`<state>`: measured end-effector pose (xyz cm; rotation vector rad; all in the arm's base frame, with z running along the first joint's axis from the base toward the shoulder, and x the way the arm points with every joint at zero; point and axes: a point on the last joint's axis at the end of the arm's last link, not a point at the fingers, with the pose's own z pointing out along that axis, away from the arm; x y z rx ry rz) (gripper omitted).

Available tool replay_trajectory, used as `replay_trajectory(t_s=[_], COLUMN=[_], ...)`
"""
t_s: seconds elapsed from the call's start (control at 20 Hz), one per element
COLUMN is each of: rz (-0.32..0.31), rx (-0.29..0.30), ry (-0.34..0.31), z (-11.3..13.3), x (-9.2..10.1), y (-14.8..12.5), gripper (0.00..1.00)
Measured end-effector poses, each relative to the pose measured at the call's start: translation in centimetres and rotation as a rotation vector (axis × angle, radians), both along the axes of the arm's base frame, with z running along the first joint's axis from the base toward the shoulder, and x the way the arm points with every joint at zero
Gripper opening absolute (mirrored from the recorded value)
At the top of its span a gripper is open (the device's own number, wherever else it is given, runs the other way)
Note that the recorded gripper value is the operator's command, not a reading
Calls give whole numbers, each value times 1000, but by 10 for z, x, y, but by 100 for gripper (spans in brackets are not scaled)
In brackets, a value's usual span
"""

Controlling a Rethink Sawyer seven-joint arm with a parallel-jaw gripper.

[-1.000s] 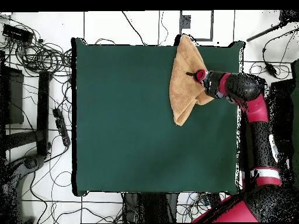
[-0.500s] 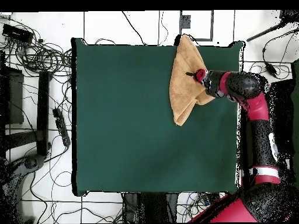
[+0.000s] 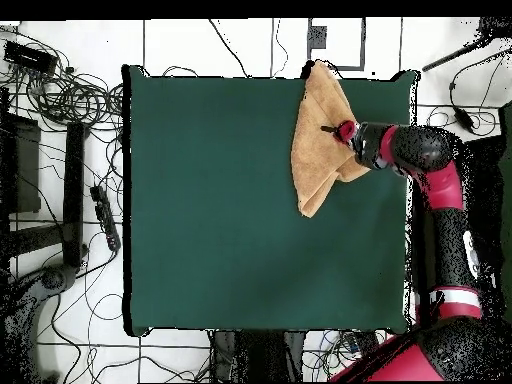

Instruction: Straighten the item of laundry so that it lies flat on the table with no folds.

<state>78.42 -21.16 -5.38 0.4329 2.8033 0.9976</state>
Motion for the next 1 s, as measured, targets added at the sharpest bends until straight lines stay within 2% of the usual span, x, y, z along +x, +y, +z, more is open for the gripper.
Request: replay_trajectory(t_s=[0.5, 0.7, 1.0], rz=[-32, -39, -53], rx=[0, -2, -29], ry=[19, 33, 24], z=[5, 18, 35], x=[-21, -31, -34], y=[-50, -79, -103], gripper=[100, 100, 100])
